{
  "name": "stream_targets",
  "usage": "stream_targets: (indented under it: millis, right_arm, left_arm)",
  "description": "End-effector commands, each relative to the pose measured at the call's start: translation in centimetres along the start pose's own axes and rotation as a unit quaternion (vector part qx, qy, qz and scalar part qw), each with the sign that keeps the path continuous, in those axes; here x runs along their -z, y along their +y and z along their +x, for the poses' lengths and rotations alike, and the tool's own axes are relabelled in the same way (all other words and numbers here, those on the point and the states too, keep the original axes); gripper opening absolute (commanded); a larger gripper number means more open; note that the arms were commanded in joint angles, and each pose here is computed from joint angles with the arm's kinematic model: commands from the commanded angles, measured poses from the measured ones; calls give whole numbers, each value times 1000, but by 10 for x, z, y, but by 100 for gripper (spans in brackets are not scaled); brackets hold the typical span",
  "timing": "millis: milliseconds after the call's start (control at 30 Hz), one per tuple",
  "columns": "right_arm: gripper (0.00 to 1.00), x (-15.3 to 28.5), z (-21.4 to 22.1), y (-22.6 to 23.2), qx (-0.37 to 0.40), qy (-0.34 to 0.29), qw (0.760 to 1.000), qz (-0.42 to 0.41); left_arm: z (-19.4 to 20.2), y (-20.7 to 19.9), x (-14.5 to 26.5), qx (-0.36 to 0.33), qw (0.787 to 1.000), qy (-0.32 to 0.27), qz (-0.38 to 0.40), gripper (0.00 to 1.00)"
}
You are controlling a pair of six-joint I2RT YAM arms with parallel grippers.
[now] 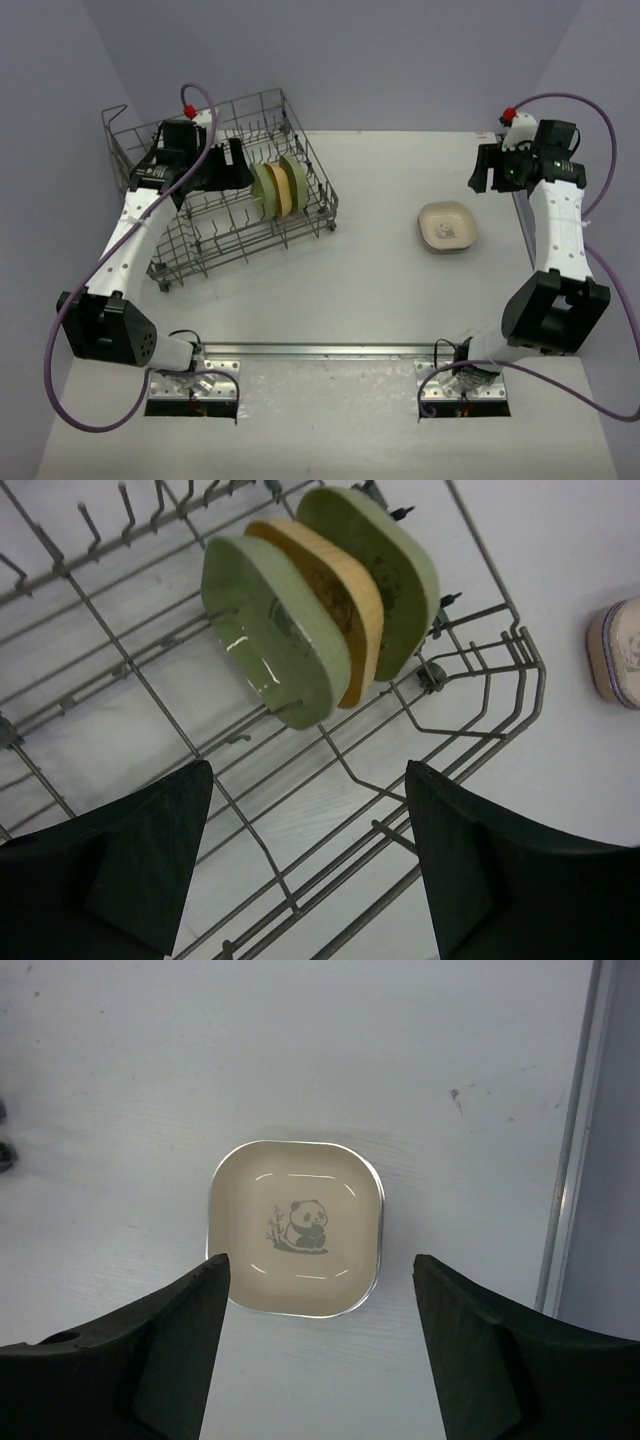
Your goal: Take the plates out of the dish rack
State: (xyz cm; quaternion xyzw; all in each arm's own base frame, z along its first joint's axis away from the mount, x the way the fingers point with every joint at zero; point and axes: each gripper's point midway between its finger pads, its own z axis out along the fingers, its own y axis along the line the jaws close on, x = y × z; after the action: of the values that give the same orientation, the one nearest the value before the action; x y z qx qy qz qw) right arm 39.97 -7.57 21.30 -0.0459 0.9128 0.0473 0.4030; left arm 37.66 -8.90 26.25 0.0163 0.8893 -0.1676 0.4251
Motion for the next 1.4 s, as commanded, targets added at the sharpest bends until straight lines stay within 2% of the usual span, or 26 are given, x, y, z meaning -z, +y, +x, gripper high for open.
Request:
stream_targets:
  millis: [0, 100, 167, 300, 433, 733, 967, 1067, 1167, 1367]
  right_arm:
    - [76, 9, 19, 34, 15, 5, 1000, -27]
    - [84, 6, 42, 53, 26, 22, 999, -37]
    - [98, 5, 59, 66, 32, 35, 998, -46]
    - [99, 6, 73, 80, 37, 47, 997, -56]
    - [99, 12, 76, 85, 37, 44, 997, -59]
    - [99, 13, 85, 86, 44, 54, 996, -63]
    - [99, 9, 90, 86, 44, 62, 995, -66]
    - [99, 5, 95, 87, 36, 71, 994, -71]
    - [99, 4, 95, 90, 31, 72, 994, -76]
    - [99, 4, 95, 89, 35, 73, 994, -74]
  left_arm:
    - [5, -1, -15, 99, 994, 5, 53, 73]
    - [1, 2, -34, 137, 987, -7, 80, 72]
    - [1, -1, -46, 169, 980, -7, 106, 71]
    - [-1, 9, -61, 251, 957, -6, 148, 67]
    - [-5, 16, -76, 281, 945, -9, 170, 63]
    - [-8, 22, -114, 290, 935, 6, 204, 52]
    - [-7, 19, -122, 314, 922, 17, 224, 47]
    - [-8, 17, -119, 320, 919, 18, 231, 35]
    - [-11, 12, -115, 319, 916, 18, 241, 18]
    - [-19, 2, -100, 316, 912, 17, 263, 0]
